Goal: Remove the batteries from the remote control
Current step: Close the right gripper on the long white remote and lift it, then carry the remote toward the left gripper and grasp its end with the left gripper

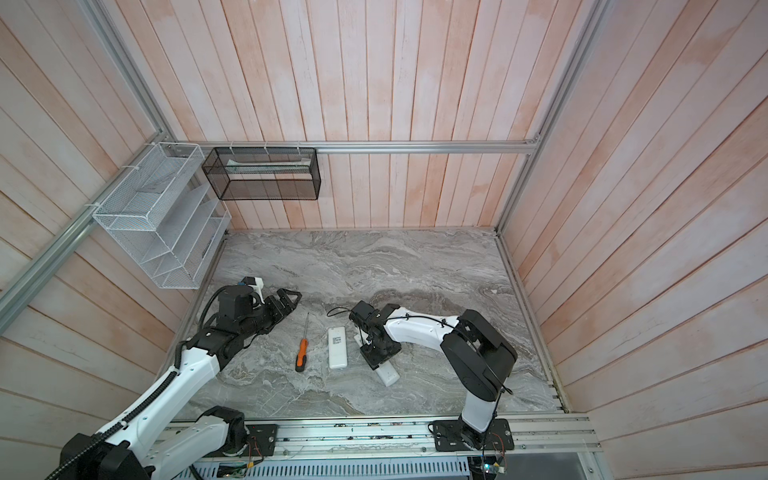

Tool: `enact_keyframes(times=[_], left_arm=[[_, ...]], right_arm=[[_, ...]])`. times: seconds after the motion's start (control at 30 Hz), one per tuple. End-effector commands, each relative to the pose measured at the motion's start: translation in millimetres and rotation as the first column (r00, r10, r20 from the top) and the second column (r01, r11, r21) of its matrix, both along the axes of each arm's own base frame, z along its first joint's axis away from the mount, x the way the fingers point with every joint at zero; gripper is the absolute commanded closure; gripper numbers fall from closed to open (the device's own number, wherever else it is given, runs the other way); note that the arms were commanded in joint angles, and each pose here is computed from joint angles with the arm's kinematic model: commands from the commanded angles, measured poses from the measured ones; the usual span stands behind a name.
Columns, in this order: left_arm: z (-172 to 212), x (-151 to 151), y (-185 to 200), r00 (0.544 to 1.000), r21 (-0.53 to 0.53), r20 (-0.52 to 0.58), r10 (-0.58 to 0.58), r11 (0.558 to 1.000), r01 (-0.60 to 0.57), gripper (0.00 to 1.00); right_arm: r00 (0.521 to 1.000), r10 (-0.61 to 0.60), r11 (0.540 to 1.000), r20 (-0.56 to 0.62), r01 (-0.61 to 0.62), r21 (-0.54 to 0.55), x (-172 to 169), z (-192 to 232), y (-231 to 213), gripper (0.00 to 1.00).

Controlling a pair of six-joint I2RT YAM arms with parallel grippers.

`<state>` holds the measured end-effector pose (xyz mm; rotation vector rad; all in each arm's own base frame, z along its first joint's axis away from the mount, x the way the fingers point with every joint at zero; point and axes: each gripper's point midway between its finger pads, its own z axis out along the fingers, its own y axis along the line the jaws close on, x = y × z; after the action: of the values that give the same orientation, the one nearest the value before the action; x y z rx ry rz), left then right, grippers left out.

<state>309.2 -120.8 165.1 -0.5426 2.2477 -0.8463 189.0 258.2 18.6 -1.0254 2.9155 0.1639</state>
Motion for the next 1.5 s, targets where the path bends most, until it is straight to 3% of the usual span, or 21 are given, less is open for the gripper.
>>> enact_keyframes(times=[0.0, 0.27, 0.47, 0.7, 0.87, 1.17, 1.37, 1.47], left_arm=[[-2, 2, -5, 1.000, 0.002, -0.025, -0.004, 1.000, 0.004, 0.00], [-6, 10, -27, 0.995, -0.022, -0.034, -0.092, 0.996, 0.091, 0.00], [7, 14, -46, 0.980, -0.038, 0.007, -0.199, 0.979, 0.199, 0.00], [35, 21, -81, 0.903, -0.056, 0.086, -0.422, 0.903, 0.427, 0.00], [55, 21, -100, 0.841, -0.097, 0.146, -0.520, 0.839, 0.536, 0.00], [76, 10, -106, 0.828, -0.184, 0.138, -0.543, 0.808, 0.560, 0.00], [66, 2, -97, 0.854, -0.218, 0.099, -0.511, 0.826, 0.519, 0.11], [72, 0, -98, 0.856, -0.259, 0.132, -0.499, 0.817, 0.516, 0.13]], right_arm=[[0.995, -0.008, 0.995, -0.102, -0.003, -0.104, -21, -27, -30, 0.52], [0.989, -0.129, 0.992, -0.072, 0.128, -0.020, 13, -9, -42, 0.68], [0.985, -0.170, 0.982, 0.025, 0.168, 0.084, 50, 32, -36, 0.70], [0.970, -0.217, 0.963, 0.105, 0.196, 0.183, 84, 93, -10, 0.71], [0.959, -0.250, 0.935, 0.129, 0.205, 0.289, 92, 129, 15, 0.71], [0.968, -0.193, 0.933, 0.162, 0.129, 0.336, 78, 161, 73, 0.72], [0.969, -0.186, 0.921, 0.164, 0.113, 0.373, 77, 170, 89, 0.75], [0.969, -0.171, 0.915, 0.179, 0.088, 0.394, 74, 177, 97, 0.75]])
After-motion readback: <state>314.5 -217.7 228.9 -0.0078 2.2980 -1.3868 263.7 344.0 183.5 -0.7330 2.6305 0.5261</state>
